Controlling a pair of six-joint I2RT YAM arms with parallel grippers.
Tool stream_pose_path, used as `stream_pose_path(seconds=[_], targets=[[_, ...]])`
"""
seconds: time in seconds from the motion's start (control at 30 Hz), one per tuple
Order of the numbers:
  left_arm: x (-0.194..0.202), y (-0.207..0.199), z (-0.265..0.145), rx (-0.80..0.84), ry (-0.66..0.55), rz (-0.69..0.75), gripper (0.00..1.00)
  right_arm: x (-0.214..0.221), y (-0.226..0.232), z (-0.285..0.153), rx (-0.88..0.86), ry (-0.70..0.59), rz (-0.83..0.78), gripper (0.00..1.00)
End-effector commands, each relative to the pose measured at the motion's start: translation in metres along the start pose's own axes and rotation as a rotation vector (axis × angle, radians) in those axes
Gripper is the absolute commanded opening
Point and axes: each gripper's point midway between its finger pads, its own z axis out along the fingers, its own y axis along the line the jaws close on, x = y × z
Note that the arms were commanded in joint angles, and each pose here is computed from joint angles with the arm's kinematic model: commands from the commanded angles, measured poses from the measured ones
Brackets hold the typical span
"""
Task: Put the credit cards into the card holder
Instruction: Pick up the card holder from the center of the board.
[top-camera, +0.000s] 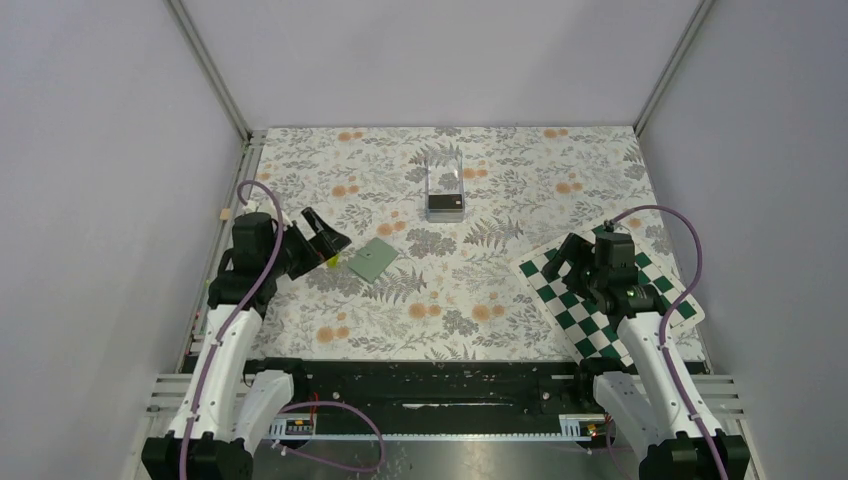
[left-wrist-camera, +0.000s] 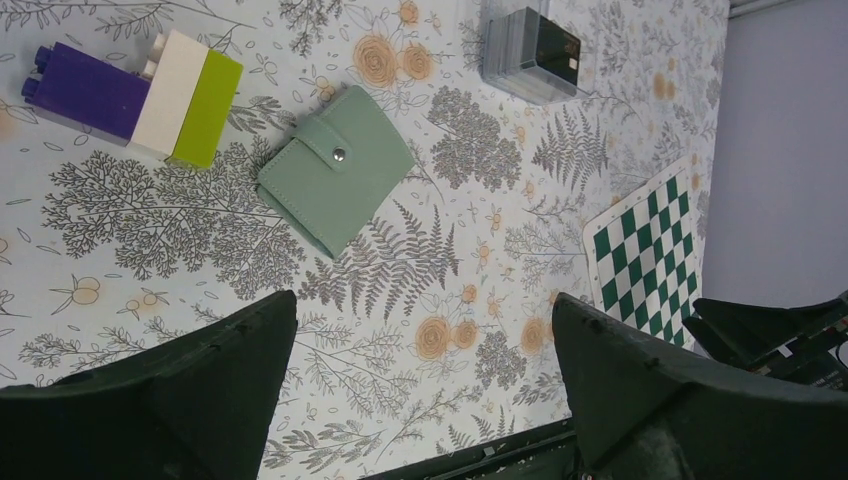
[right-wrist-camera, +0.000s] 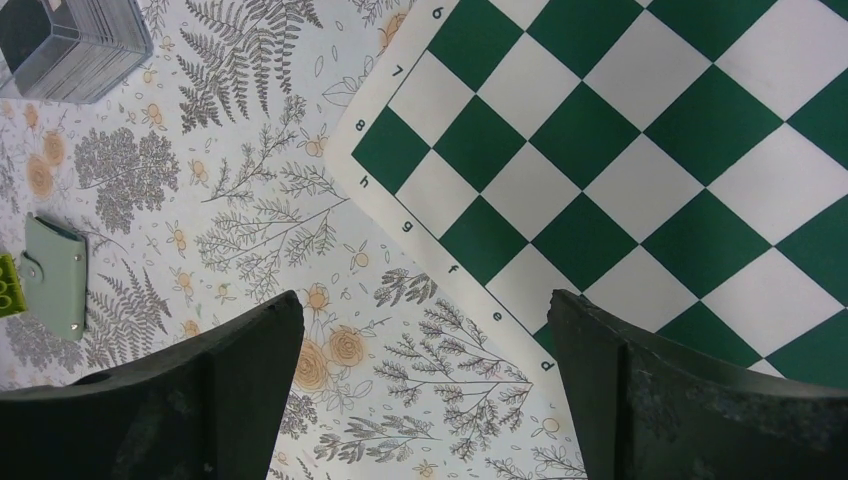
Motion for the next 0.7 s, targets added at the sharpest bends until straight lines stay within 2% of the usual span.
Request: stream_pose_path(seconds=[0.0,0.27,0.4,0.67], targets=[[-0.009,-0.004,0.008,0.01,0.009,0.016,0.99,-0.012,0.007,-0.011,-0.013,-0.018,-0.037,0.98],[0.002,0.008,0.036,-0.019,0.132,-0.01,0.99,-0.002,0.011,-0.012,-0.05,0.016,-0.036,0.98],[0.003,0.016,0.059,-0.042,0.212,-0.019,0.99,0.009,0.012,-0.012,-0.063,0.074,-0.047,0.99],[0.005,0.007,0.112,-0.035,0.373,-0.005,0.96,0.022,0.007,-0.005,-0.065,0.111,-0.055,0.98]])
